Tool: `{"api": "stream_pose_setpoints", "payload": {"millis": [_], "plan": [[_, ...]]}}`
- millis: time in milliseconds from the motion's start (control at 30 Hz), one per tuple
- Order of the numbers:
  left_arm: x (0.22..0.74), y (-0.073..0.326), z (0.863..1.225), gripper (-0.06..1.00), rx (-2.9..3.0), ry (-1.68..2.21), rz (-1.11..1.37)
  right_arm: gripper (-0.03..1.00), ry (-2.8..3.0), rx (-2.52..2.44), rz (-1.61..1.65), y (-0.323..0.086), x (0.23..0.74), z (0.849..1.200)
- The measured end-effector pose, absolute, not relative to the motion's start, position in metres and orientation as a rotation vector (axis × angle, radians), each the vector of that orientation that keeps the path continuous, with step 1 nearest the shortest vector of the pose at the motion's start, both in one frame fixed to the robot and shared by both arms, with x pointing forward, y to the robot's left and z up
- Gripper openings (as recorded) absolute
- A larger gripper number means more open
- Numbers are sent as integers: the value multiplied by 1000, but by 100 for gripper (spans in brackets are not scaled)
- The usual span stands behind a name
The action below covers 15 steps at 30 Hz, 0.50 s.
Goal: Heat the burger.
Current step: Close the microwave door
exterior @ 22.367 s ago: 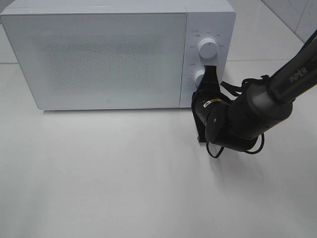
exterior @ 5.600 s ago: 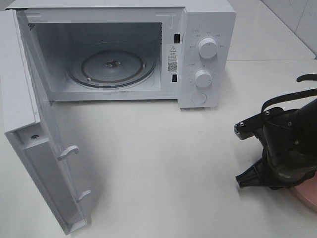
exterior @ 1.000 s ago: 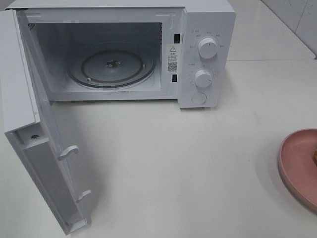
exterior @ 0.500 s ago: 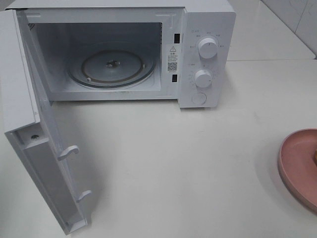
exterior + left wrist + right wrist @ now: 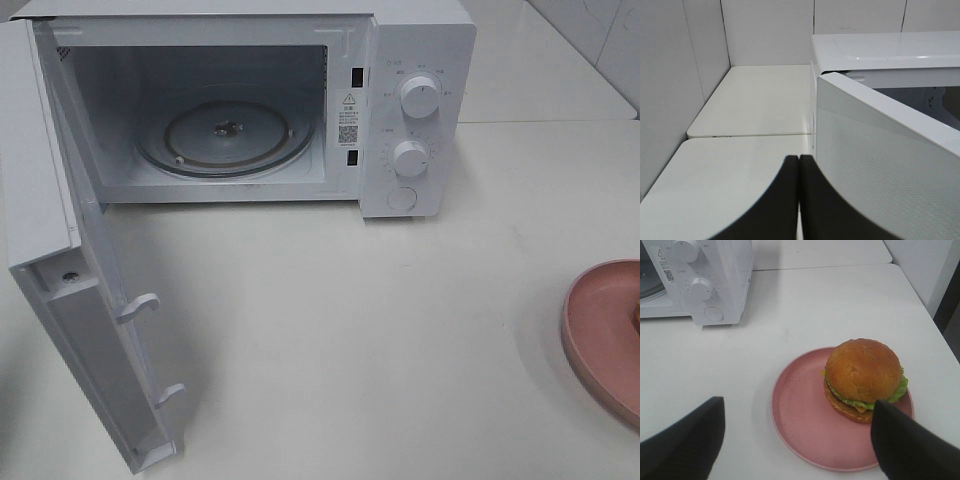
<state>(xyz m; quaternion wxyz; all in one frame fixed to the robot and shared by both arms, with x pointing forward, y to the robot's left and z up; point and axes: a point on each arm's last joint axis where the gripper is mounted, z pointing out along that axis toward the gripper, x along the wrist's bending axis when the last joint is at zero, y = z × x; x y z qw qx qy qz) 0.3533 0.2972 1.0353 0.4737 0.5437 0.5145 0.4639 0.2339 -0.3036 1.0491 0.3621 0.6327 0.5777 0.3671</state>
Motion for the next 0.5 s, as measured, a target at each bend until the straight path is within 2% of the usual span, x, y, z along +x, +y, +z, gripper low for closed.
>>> {"api": "stream_pose_setpoints", "payload": {"millis": [500], "plan": [[397,291,1002,0,1401,1301,1031,77,1488,1630,945,-304,234,1049]]}}
